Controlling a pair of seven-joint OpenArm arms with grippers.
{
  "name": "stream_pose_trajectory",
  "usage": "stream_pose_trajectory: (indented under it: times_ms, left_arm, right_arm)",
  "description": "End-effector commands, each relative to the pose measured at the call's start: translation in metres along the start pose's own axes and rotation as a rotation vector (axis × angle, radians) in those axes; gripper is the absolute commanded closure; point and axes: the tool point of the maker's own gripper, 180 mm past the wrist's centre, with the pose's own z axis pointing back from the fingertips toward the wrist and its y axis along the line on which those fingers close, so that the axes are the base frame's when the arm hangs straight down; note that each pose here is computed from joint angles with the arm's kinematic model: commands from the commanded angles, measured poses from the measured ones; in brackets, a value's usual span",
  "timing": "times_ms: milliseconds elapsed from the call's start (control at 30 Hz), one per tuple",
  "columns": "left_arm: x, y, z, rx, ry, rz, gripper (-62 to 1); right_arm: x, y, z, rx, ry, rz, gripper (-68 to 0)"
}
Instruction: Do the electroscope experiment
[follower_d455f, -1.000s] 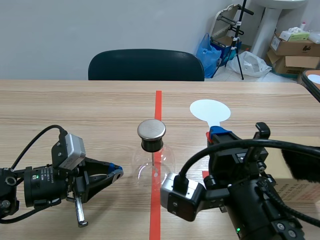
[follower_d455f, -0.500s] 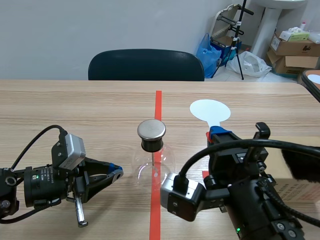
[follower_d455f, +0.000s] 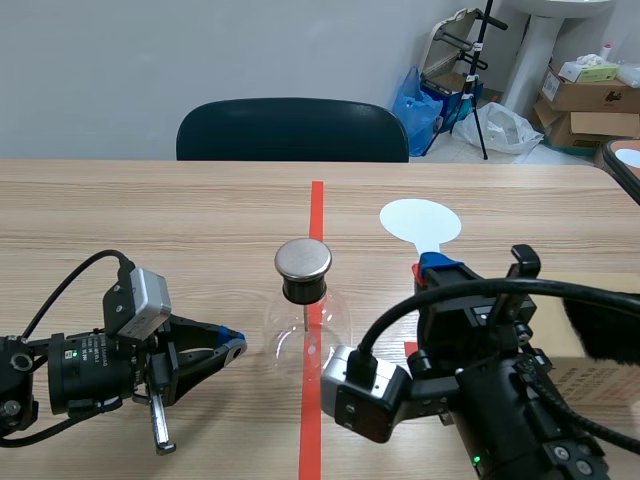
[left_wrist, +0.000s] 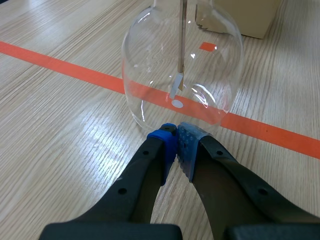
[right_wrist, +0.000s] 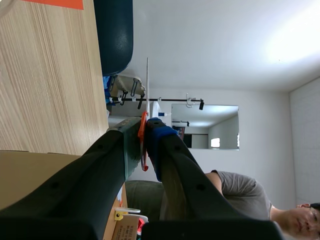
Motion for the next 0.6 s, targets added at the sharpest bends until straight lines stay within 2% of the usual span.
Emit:
stream_pose_trajectory:
  times_ms: [0,567]
  left_arm:
    - [0.0116,0.0026,-0.0029,0.003,-0.044,-0.003,-3.6]
    - [0.0114,0.0024,-0.0029,0.003,-0.044,-0.003,-3.6]
  right_arm:
    - [-0.0029,-0.0056,-0.0023,-0.021,0.000,0.012,-1.7]
    - [-0.0050,-0.0057,-0.0022,-0.021,0.011,0.012,-1.7]
